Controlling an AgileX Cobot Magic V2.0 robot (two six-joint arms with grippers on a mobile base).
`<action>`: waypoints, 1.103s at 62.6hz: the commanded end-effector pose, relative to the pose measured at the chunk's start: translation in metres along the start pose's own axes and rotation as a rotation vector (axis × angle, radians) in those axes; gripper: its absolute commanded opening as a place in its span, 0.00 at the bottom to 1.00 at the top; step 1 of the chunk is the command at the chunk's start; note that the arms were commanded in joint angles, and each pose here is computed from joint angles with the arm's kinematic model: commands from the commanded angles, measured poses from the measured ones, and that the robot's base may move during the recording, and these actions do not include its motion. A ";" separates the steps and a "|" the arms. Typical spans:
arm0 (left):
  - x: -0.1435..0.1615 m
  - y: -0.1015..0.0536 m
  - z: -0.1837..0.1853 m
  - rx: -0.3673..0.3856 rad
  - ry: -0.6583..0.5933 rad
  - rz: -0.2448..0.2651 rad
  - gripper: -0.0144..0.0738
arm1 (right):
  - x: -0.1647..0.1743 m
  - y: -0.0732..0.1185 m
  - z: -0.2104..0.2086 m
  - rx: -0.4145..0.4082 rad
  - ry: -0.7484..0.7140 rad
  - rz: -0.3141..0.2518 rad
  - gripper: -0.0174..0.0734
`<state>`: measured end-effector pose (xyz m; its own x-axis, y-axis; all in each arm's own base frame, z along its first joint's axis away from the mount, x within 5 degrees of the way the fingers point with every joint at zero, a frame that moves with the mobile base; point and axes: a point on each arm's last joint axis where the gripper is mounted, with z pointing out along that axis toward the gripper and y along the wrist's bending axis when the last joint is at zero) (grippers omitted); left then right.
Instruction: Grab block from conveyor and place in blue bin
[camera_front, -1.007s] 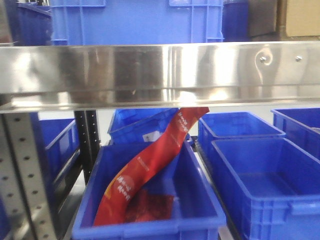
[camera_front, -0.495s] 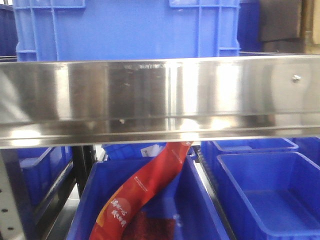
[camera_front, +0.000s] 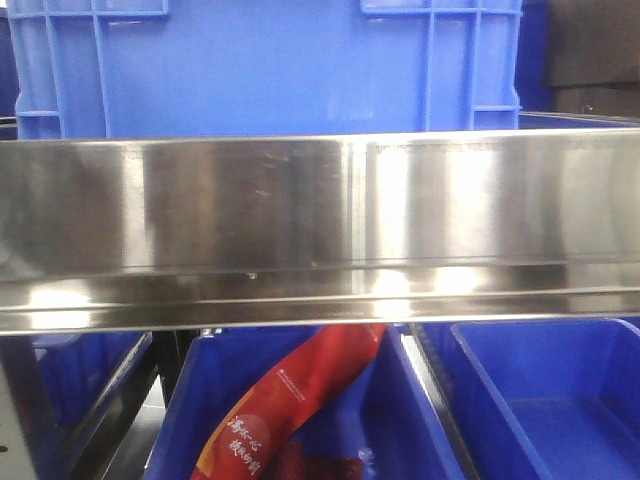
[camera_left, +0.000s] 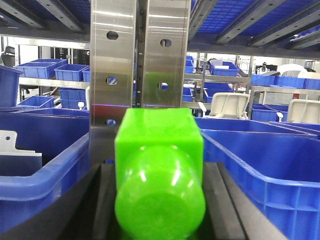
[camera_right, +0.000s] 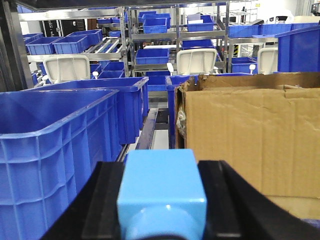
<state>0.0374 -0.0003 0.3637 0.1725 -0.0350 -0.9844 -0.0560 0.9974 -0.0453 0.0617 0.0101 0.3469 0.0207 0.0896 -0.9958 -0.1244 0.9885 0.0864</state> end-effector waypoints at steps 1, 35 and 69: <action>-0.002 0.000 0.000 -0.002 -0.021 -0.007 0.04 | -0.002 -0.001 -0.001 0.007 -0.026 -0.004 0.01; -0.006 0.001 0.000 -0.008 -0.066 -0.007 0.04 | -0.004 -0.001 -0.001 0.012 -0.051 -0.004 0.01; -0.035 -0.010 0.025 0.117 0.111 0.101 0.04 | -0.034 0.004 0.018 -0.018 0.073 -0.009 0.01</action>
<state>0.0517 -0.0025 0.3888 0.0772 0.0548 -0.9955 -0.0245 0.9983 0.0531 0.0693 0.0122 0.3713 -0.0210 0.0809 -0.9965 -0.1409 0.9865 0.0831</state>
